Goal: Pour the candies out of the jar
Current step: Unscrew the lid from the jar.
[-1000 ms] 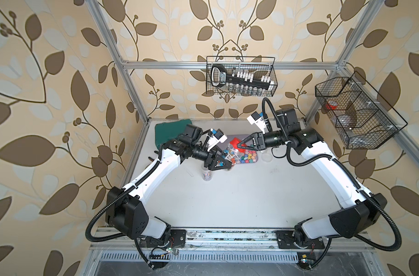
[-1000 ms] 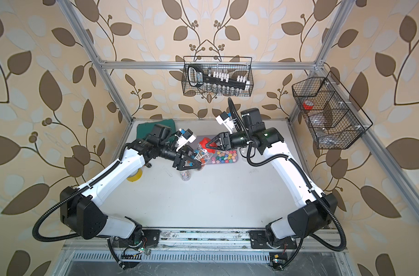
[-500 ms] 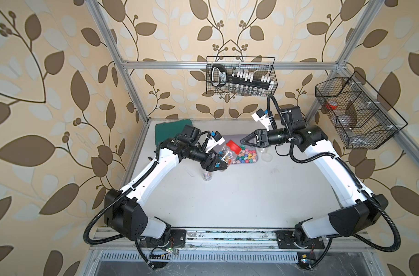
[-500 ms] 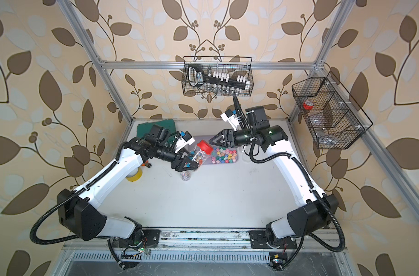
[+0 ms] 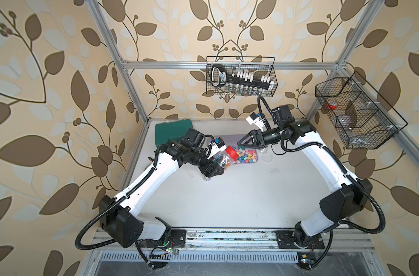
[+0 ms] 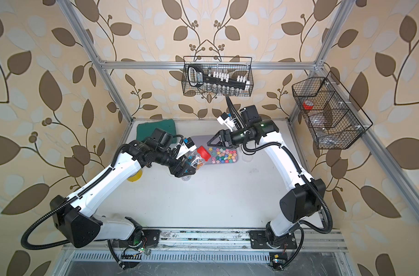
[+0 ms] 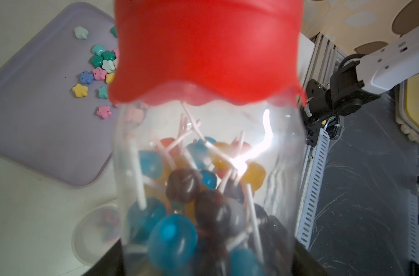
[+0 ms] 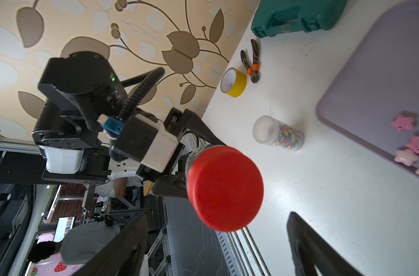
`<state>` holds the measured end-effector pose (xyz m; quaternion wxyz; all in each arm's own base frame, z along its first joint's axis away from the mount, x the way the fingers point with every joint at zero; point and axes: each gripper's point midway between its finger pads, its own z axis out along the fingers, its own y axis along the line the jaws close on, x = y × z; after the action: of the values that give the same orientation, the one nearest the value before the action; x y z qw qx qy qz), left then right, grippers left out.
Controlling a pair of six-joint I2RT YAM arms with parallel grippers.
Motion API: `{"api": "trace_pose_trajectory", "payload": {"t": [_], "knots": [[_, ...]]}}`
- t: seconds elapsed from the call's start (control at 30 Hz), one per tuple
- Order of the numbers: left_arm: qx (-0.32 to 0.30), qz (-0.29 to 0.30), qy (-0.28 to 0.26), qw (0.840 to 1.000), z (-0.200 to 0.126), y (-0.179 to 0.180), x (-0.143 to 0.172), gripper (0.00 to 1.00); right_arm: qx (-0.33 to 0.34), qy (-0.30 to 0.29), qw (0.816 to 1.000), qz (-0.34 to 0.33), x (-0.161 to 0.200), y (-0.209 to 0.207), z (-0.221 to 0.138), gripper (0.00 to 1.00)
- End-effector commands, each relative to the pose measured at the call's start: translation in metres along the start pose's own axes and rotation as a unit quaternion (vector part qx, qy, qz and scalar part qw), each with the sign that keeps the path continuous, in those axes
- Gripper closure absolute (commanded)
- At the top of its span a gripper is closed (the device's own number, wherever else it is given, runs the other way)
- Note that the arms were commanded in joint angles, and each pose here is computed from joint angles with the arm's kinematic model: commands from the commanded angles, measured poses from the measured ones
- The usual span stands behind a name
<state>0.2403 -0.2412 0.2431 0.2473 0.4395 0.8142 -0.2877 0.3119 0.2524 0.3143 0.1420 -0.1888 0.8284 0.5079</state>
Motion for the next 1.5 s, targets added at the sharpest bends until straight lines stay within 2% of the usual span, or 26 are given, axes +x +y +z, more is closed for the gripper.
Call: {"api": "trace_pose_trajectory", "payload": {"t": [0.0,0.5,0.87,1.03,1.27,1.47], "knots": [[-0.036,0.053,-0.03,0.997,-0.025,-0.008,-0.017,0.31,-0.026,0.014,1.0,-0.005,0.001,0.008,0.003,0.13],[-0.043,0.076,-0.05,0.995,-0.035,-0.016,-0.019,0.31,-0.066,0.065,0.996,0.009,0.019,0.017,0.034,0.15],[-0.037,0.079,-0.058,0.994,-0.036,-0.019,-0.02,0.31,-0.084,0.085,0.993,0.01,0.025,0.024,0.045,0.25],[-0.035,0.079,-0.058,0.995,-0.034,-0.018,-0.02,0.31,-0.086,0.087,0.992,0.007,0.027,0.027,0.046,0.32],[-0.025,0.08,-0.079,0.993,-0.034,-0.023,-0.024,0.31,-0.079,0.085,0.993,0.002,0.029,0.026,0.045,0.53],[-0.024,0.081,-0.116,0.99,-0.039,-0.026,-0.033,0.31,-0.07,0.079,0.994,-0.013,0.029,0.027,0.042,0.59]]}}
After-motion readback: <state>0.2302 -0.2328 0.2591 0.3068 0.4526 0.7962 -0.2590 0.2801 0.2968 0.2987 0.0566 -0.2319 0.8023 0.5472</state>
